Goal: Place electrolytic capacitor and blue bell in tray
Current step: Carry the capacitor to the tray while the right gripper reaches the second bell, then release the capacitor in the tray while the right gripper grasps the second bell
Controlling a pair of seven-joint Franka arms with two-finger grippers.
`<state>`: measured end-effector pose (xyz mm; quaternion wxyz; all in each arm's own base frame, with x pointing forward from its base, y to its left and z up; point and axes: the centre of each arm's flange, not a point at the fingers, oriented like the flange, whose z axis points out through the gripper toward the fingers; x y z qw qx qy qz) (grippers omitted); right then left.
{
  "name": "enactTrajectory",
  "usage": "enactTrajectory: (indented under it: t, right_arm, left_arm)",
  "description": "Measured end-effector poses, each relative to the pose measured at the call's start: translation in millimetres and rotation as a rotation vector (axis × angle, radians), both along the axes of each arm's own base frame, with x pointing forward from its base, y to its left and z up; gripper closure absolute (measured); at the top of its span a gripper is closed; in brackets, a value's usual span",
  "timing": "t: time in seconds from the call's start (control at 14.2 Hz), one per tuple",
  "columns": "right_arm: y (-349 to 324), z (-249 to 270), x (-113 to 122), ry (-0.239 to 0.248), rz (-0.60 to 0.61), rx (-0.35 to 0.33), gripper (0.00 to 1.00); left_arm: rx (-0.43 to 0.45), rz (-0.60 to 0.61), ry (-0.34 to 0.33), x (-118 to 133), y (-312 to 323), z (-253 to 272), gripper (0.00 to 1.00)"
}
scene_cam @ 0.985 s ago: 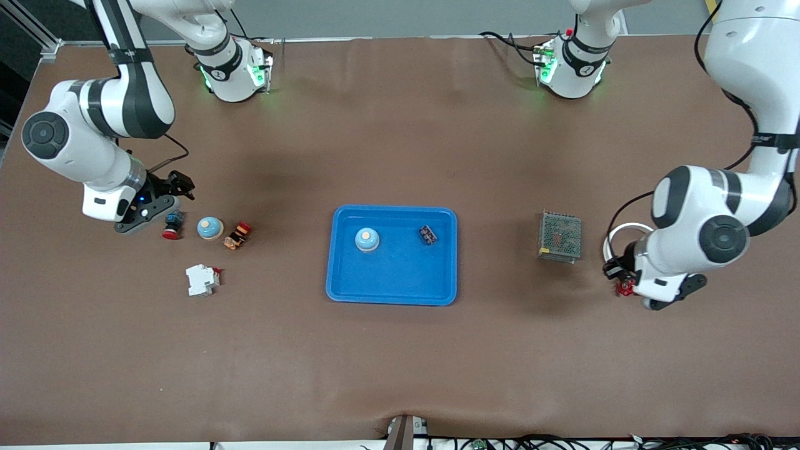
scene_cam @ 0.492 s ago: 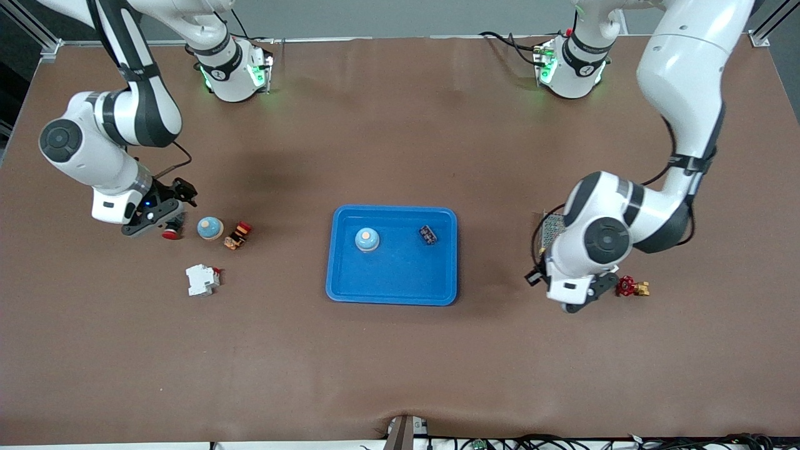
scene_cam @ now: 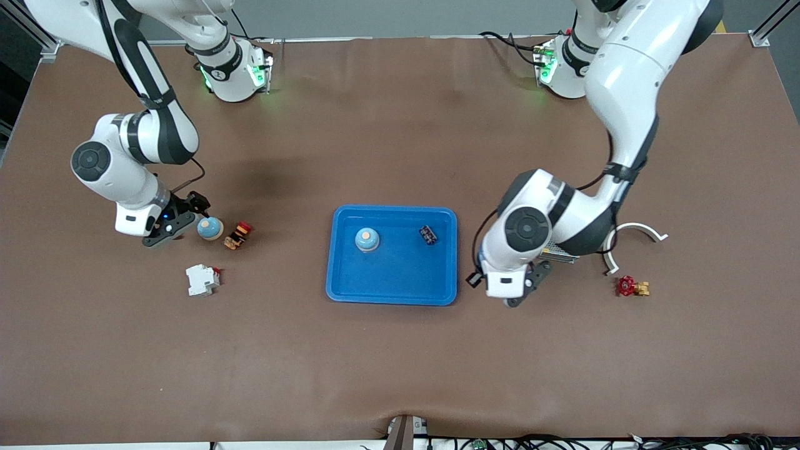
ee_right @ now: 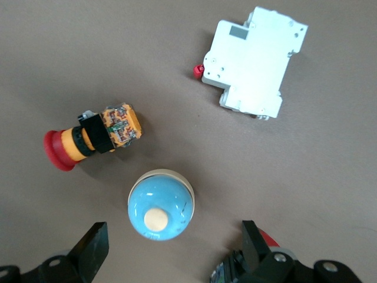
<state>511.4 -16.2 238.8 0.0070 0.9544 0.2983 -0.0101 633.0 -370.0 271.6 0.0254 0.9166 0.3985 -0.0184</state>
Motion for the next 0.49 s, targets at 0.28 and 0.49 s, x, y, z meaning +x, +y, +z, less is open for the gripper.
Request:
enactTrajectory:
  t: [0.28,0.49]
  right_arm:
    - [1,-16,0,-0.001,0.003,0.0,0.0]
    - [2,-31,0,0.001,0.006,0.0,0.0]
  left_arm:
    - [-0.08,0.123,-0.048,-18,-53,-21,0.69]
    - [-0.132,0.199,-0.064,-29,-77,-37,0.69]
